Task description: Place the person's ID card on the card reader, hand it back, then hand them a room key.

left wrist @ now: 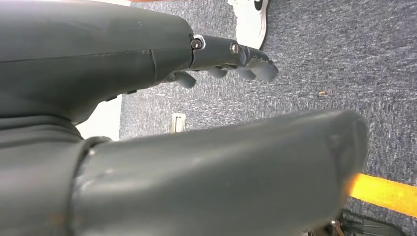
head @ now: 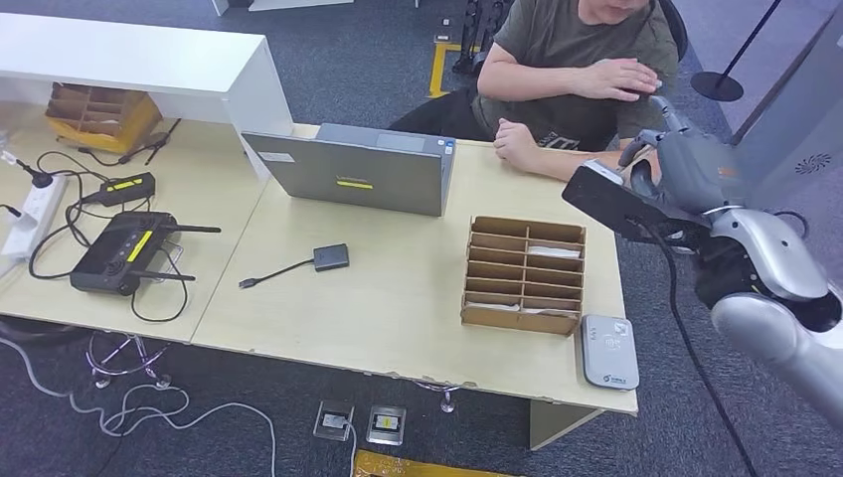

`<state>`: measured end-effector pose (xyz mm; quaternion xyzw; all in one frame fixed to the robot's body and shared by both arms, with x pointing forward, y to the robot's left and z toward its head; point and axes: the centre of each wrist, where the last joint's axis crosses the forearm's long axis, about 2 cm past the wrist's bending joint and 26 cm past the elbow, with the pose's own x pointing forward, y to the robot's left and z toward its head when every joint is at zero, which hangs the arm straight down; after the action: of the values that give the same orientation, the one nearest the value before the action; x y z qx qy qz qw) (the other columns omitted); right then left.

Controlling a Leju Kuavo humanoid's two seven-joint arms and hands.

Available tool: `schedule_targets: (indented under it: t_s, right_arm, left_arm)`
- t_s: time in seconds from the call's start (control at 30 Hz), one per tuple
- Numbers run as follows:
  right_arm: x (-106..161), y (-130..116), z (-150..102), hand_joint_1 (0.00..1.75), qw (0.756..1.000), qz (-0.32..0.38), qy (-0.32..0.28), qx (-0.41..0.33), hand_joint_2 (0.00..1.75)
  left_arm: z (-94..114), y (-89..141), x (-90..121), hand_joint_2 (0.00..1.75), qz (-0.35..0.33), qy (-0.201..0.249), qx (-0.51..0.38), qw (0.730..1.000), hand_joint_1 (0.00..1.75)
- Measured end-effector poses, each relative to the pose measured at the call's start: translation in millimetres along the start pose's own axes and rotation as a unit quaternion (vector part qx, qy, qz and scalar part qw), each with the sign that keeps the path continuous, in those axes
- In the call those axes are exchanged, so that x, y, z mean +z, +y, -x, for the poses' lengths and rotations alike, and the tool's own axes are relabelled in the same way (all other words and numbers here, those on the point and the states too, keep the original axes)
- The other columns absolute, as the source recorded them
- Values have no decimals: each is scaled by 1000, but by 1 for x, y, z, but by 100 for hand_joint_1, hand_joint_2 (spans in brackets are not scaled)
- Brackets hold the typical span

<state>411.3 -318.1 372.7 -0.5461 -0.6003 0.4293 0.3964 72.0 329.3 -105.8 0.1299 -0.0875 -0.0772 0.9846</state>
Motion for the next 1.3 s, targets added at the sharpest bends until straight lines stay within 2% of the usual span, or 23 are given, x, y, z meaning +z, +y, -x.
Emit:
schedule_targets:
  t_s: [0.27, 0.57, 1.0, 1.03, 1.1, 1.13, 1.17, 1.23, 1.27, 1.3]
  right_arm:
    - [-25, 23, -25, 175, 999, -36, 3, 24, 175]
    - [-42, 47, -40, 175, 997, -64, 13, 34, 175]
    - [-45, 62, -35, 174, 994, -81, 55, 51, 175]
    - [-44, 63, -34, 162, 994, -82, 58, 50, 175]
    - [-43, 66, -31, 105, 993, -84, 65, 51, 175]
    - [-41, 68, -28, 62, 992, -86, 69, 54, 175]
    - [-40, 71, -25, 31, 992, -88, 72, 58, 131]
    - [-36, 75, -19, 0, 991, -91, 80, 64, 44]
    - [-35, 77, -16, 0, 990, -92, 84, 66, 0]
    - [-34, 78, -13, 0, 990, -92, 87, 68, 0]
  left_arm:
    - [-3, -4, 1, 0, 4, -5, -10, 1000, 0]
    - [-3, -9, 2, 0, 15, -5, -7, 1000, 0]
    - [-4, -12, 2, 0, 19, -7, -12, 1000, 0]
    - [-4, -12, 2, 0, 20, -7, -12, 1000, 0]
    - [-5, -12, 2, 0, 22, -8, -13, 1000, 0]
    - [-5, -12, 2, 0, 23, -8, -13, 1000, 0]
    - [-5, -12, 2, 0, 24, -7, -14, 1000, 0]
    - [-5, -13, 2, 0, 24, -7, -15, 1000, 0]
    - [-5, -13, 2, 0, 24, -7, -15, 1000, 0]
    - [-5, -13, 2, 0, 24, -7, -15, 1000, 0]
